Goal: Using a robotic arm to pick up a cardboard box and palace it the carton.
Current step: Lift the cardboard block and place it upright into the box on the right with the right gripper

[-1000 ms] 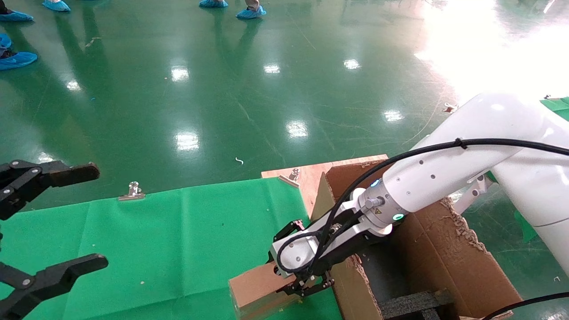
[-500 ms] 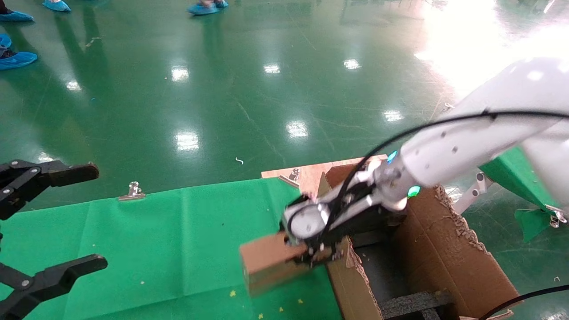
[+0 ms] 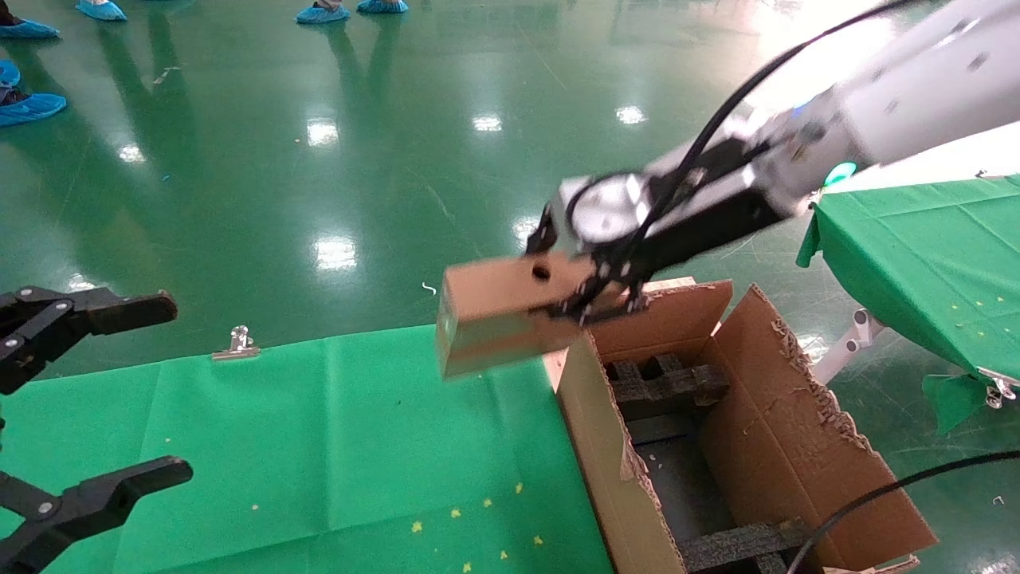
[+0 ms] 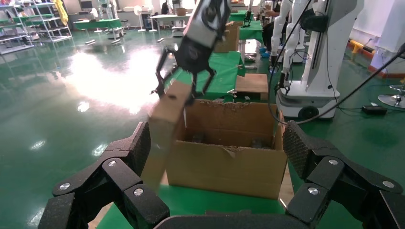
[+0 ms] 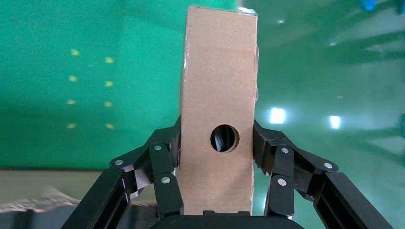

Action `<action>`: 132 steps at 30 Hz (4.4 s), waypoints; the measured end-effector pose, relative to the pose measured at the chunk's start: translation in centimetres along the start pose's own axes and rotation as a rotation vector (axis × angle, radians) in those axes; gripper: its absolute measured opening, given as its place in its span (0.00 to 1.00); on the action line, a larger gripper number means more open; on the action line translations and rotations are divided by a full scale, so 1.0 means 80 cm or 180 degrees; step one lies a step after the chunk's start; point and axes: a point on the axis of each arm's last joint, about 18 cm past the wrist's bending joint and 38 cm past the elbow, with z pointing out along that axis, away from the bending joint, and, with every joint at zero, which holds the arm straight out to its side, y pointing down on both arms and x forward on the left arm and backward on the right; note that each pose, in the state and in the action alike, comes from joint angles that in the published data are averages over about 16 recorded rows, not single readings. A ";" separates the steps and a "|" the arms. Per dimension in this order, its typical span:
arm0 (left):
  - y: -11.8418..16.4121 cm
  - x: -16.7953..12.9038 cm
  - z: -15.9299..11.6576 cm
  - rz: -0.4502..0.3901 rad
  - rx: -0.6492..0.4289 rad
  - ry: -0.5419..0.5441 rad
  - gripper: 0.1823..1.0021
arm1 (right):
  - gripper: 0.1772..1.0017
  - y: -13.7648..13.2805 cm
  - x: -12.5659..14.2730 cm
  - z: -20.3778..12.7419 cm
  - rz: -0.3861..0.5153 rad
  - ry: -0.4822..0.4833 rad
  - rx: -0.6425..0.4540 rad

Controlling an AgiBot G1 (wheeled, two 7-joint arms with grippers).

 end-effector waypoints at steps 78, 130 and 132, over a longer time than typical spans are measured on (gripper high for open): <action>0.000 0.000 0.000 -0.0001 0.0000 -0.0002 1.00 | 0.33 0.204 -0.143 -0.164 0.4178 0.1471 -0.1366; 0.000 0.000 0.000 -0.0001 0.0000 -0.0002 1.00 | 0.32 0.244 -0.192 -0.036 0.4778 0.1802 -0.2002; 0.000 0.000 0.000 -0.0001 0.0000 -0.0002 1.00 | 0.32 0.246 -0.194 -0.031 0.4762 0.1794 -0.2022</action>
